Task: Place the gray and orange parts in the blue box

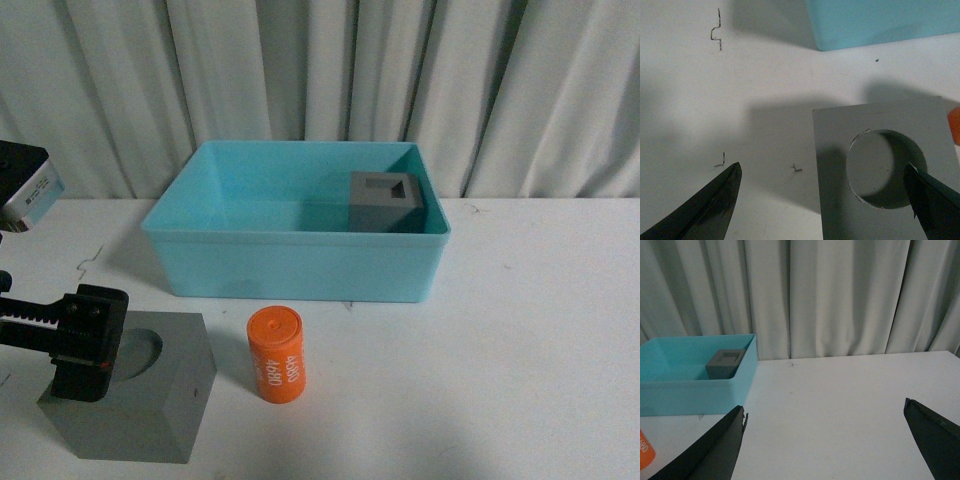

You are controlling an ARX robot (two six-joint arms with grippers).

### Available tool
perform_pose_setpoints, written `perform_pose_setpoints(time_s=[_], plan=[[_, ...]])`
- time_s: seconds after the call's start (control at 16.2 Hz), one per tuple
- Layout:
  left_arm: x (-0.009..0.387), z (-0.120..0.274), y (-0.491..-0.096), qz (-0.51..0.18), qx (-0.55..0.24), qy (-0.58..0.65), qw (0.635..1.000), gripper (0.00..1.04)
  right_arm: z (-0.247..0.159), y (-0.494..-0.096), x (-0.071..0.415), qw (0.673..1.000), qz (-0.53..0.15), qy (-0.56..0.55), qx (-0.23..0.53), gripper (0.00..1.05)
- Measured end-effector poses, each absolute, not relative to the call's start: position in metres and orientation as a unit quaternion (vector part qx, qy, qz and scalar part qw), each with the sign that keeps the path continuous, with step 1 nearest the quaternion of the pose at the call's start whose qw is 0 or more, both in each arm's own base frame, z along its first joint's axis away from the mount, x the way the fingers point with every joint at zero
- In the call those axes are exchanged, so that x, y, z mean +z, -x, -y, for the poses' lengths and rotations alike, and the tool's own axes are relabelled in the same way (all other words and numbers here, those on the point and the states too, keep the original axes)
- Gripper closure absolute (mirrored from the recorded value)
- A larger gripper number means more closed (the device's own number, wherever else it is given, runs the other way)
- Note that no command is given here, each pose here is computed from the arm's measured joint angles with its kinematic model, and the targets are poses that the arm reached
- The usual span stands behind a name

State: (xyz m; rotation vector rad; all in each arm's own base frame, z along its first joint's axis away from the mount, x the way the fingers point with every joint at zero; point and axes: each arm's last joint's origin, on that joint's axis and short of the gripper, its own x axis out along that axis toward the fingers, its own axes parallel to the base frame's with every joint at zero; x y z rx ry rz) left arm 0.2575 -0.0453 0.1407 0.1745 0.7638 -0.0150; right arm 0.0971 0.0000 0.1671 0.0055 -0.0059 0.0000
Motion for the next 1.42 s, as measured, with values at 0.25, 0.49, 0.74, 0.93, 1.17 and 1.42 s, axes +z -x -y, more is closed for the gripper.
perform_pose_setpoints(time_s=[0.25,0.49,0.74,0.93,1.17,1.42], plan=[[0.134,0.045,-0.259,-0.383,-0.011,-0.083,0.920,0.07,0.000,-0.097,0.167,1.000,0.003,-0.003,0.000,0.06],[0.112,0.041,-0.268,-0.403,-0.009,-0.084,0.911,0.07,0.000,-0.097,0.167,1.000,0.003,-0.003,0.000,0.06],[0.105,0.046,-0.276,-0.400,-0.012,-0.086,0.912,0.15,0.000,-0.097,0.167,1.000,0.003,-0.003,0.000,0.06],[0.104,0.048,-0.276,-0.399,-0.015,-0.086,0.913,0.24,0.000,-0.097,0.167,1.000,0.003,-0.003,0.000,0.06],[0.102,0.050,-0.276,-0.400,-0.018,-0.085,0.912,0.37,0.000,-0.097,0.167,1.000,0.003,-0.003,0.000,0.06],[0.101,0.053,-0.276,-0.399,-0.020,-0.086,0.913,0.57,0.000,-0.097,0.167,1.000,0.003,-0.003,0.000,0.06]])
